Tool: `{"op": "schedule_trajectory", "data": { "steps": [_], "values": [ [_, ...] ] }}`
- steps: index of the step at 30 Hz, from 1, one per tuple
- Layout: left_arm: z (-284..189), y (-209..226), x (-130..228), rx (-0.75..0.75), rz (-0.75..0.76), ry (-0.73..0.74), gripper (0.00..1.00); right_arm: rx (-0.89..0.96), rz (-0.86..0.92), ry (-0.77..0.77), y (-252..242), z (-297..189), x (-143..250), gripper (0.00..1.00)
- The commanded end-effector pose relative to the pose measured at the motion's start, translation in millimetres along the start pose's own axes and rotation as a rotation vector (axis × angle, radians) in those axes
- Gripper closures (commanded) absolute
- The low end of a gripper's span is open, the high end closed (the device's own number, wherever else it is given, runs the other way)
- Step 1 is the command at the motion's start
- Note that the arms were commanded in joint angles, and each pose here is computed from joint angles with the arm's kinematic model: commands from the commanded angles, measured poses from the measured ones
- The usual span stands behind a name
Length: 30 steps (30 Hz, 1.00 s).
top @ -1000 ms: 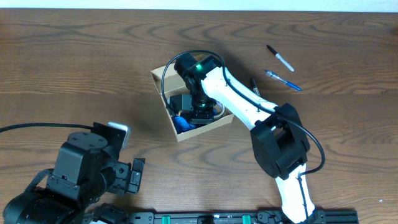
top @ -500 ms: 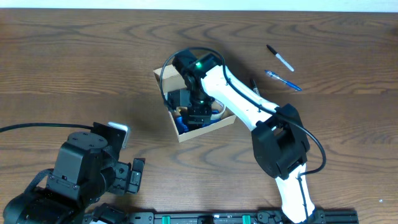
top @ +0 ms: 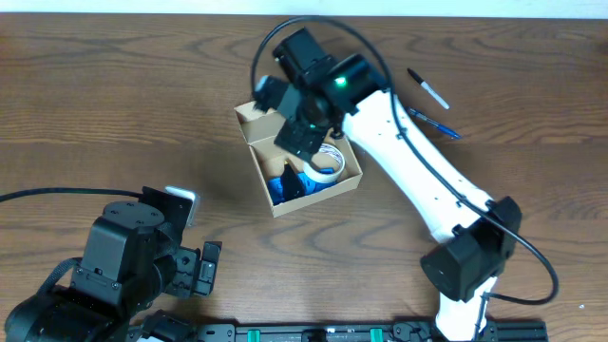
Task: Pack container
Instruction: 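Open the right gripper and lift back out of the box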
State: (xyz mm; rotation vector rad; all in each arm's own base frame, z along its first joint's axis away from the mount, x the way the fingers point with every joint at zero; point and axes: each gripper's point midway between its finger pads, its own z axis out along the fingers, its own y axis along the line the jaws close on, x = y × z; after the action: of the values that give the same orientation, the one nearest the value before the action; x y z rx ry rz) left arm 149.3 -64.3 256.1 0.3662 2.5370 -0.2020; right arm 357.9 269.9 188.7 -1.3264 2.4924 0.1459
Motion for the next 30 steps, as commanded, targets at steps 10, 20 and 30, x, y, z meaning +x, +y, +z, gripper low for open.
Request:
{"op": "schedule_trajectory", "data": {
  "steps": [10, 20, 30],
  "values": [
    [-3.6, 0.2, -2.9, 0.000, 0.004, -0.014, 0.05, 0.110, 0.711, 0.183, -76.2, -4.5, 82.2, 0.27],
    [-3.6, 0.2, -2.9, 0.000, 0.004, -0.014, 0.05, 0.081, 0.693, 0.269, -50.3, 68.2, 111.7, 0.33],
    [-3.6, 0.2, -2.8, 0.000, 0.004, -0.014, 0.05, 0.109, 0.866, 0.236, -48.4, 86.9, 111.9, 0.83]
  ]
}}
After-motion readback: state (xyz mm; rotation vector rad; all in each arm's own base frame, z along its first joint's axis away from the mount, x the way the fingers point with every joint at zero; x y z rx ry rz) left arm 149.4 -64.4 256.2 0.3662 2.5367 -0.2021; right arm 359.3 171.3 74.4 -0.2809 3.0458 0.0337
